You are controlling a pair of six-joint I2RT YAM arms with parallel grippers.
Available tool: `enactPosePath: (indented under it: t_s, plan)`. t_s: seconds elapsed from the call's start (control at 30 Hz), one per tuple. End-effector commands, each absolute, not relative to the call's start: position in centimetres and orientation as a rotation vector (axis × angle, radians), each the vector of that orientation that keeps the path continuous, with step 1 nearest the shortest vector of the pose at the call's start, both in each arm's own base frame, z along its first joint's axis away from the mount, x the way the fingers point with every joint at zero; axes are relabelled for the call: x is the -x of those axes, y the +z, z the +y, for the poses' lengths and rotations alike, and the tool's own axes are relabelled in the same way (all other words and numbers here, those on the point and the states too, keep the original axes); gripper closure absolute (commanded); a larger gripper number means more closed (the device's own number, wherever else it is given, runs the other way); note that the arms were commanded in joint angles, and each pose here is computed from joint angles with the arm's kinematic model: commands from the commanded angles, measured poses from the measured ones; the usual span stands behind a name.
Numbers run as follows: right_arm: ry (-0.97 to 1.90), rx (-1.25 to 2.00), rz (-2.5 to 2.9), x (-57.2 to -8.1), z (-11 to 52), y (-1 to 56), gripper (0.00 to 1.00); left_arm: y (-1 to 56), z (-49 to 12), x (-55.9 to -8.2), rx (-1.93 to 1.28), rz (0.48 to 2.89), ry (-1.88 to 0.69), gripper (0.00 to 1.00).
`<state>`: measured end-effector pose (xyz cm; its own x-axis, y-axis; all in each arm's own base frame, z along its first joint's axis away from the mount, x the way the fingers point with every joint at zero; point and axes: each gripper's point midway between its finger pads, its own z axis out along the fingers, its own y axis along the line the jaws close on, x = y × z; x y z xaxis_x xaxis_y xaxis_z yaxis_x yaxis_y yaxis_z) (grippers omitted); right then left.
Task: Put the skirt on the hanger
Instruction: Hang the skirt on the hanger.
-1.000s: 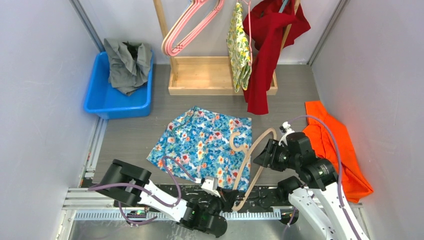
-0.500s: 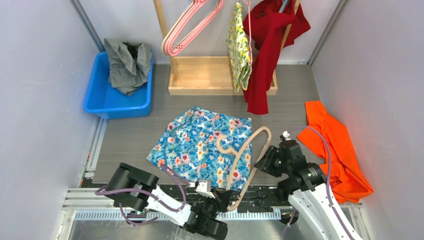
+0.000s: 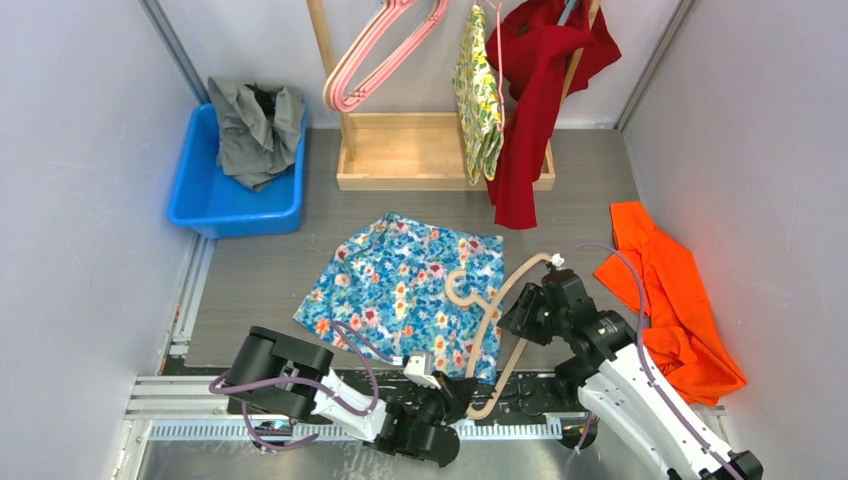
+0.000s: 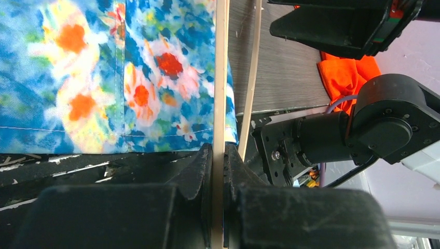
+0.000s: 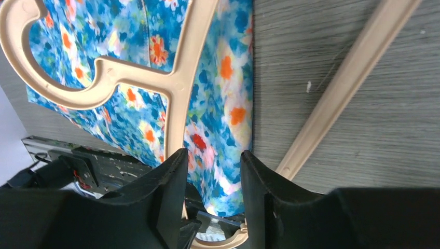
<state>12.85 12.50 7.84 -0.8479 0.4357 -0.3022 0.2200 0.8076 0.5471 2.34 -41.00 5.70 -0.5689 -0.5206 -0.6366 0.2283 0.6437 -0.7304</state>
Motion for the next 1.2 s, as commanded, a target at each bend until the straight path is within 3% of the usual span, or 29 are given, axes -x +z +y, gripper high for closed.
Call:
enactPosePath:
  t_s: [0.0,0.8,1.03,1.17]
  plan:
    - [0.716,-0.466,2.52,-14.3,13.7,8.1,0.53,3.9,-40.2,-2.0,0.102,1.984,-0.921,1.0]
    - [0.527,-0.42,2.581,-13.4,15.2,1.7,0.51,4.2,-39.0,-2.7,0.094,1.969,-0.853,1.0]
    - [0.544,-0.421,2.549,-13.8,15.4,2.7,0.8,4.2,-38.4,-3.0,0.094,1.96,-0.822,1.0]
    - [0.558,-0.405,2.526,-14.0,15.4,4.3,0.84,4.2,-37.9,-3.6,0.1,1.947,-0.786,1.0]
